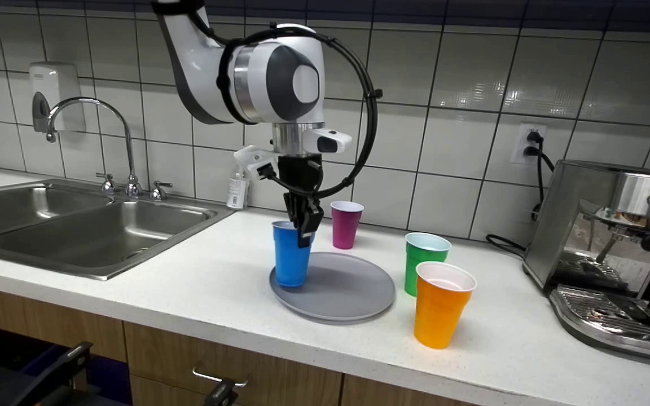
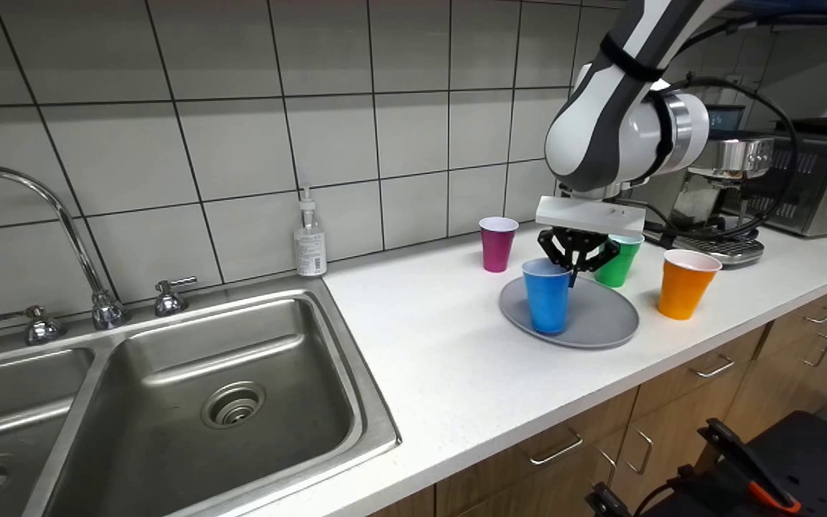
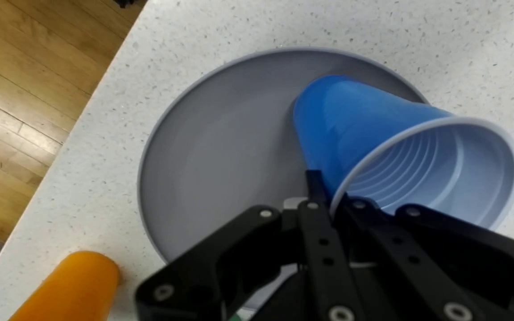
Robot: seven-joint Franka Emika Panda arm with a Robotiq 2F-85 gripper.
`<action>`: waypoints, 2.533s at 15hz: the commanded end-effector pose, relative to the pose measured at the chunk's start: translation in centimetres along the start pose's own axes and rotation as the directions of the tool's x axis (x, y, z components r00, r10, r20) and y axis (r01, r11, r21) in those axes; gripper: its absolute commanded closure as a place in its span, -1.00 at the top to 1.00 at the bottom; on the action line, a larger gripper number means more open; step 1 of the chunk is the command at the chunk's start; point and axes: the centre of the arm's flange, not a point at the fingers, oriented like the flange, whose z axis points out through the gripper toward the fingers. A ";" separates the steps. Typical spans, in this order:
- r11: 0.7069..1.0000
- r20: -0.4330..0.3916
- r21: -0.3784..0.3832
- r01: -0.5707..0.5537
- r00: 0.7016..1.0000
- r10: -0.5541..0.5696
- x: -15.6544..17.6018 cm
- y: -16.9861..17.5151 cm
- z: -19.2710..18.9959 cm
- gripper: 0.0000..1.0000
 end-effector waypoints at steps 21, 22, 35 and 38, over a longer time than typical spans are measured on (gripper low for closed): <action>0.995 -0.066 0.053 -0.081 0.994 0.084 0.2 2.5 -3.5 1.00; 0.995 -0.069 0.057 -0.084 0.994 0.088 0.3 2.7 -3.8 1.00; 0.989 -0.138 0.096 -0.114 0.982 0.127 4.3 -0.4 -6.5 1.00; 0.986 -0.152 0.104 -0.130 0.978 0.145 5.8 -2.2 -6.3 1.00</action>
